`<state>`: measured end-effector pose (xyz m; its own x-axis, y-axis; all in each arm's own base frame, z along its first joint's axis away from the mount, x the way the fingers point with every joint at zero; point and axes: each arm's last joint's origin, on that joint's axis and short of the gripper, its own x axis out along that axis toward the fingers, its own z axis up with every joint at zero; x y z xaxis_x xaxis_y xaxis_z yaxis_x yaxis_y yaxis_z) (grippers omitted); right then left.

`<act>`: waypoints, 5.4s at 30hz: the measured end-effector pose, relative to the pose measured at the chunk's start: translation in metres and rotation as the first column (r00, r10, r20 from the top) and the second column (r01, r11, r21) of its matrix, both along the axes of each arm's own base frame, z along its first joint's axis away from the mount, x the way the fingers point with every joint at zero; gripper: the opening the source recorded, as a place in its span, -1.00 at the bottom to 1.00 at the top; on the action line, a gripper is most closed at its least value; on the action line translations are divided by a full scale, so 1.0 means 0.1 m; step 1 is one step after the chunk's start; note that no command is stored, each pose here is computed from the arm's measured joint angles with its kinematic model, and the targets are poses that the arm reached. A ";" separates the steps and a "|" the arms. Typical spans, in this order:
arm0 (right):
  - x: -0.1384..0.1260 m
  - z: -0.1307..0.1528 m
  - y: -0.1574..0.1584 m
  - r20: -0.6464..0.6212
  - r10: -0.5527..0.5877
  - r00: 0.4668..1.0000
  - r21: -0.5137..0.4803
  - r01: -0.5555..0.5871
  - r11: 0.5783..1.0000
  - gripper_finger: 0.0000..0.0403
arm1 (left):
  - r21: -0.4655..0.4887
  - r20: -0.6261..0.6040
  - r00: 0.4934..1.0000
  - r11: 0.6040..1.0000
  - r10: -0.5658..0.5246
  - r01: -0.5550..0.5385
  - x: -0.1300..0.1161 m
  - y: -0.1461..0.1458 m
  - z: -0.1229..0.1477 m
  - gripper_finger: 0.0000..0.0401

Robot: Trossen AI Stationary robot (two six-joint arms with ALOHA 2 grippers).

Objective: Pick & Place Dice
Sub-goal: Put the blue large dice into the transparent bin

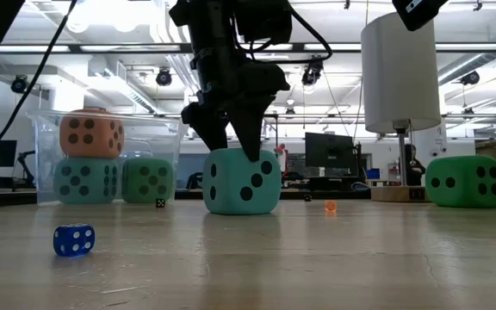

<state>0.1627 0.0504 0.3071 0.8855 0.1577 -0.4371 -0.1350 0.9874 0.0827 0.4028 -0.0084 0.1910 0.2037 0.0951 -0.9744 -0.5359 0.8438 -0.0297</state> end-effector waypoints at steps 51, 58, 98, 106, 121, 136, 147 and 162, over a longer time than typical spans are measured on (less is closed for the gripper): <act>0.00 0.00 0.00 0.000 -0.001 1.000 0.000 0.001 1.000 -0.96 | 0.046 0.091 0.996 0.999 0.004 -0.008 -0.32 0.04 0.65 0.75; 0.00 0.00 0.00 0.000 0.000 1.000 0.000 0.000 1.000 -0.96 | 0.062 0.093 0.996 0.998 0.008 -0.013 -0.33 0.05 0.68 0.76; 0.00 0.00 0.00 0.002 0.008 1.000 -0.017 -0.008 1.000 -0.96 | 0.183 0.337 0.809 0.810 0.481 -0.557 -1.66 0.36 1.88 0.78; 0.00 0.00 0.00 0.002 0.009 1.000 -0.023 -0.009 1.000 -0.96 | 0.193 0.313 0.742 0.725 0.593 -0.661 -1.68 0.44 1.79 0.77; 0.00 0.00 0.00 0.002 0.007 1.000 -0.017 -0.007 1.000 -0.96 | 0.173 0.300 0.625 0.604 0.720 -0.778 -1.61 0.65 1.33 0.81; 0.00 0.00 0.00 0.002 0.007 1.000 -0.017 -0.007 1.000 -0.96 | 0.151 0.303 0.573 0.555 0.762 -0.818 -1.61 0.71 1.18 0.97; 0.00 0.00 0.00 0.003 0.007 1.000 -0.016 -0.007 1.000 -0.96 | 0.145 0.299 0.568 0.552 0.766 -0.821 -1.62 0.72 1.18 0.99; 0.00 0.00 0.00 0.003 0.007 1.000 -0.016 -0.007 1.000 -0.96 | 0.123 0.294 0.554 0.544 0.779 -0.830 -1.61 0.72 1.15 0.88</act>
<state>0.1628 0.0504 0.3072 0.8857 0.1570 -0.4369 -0.1425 0.9876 0.0662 0.2420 0.0635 0.3057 0.0967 0.5144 -0.8521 -0.9953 0.0511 -0.0821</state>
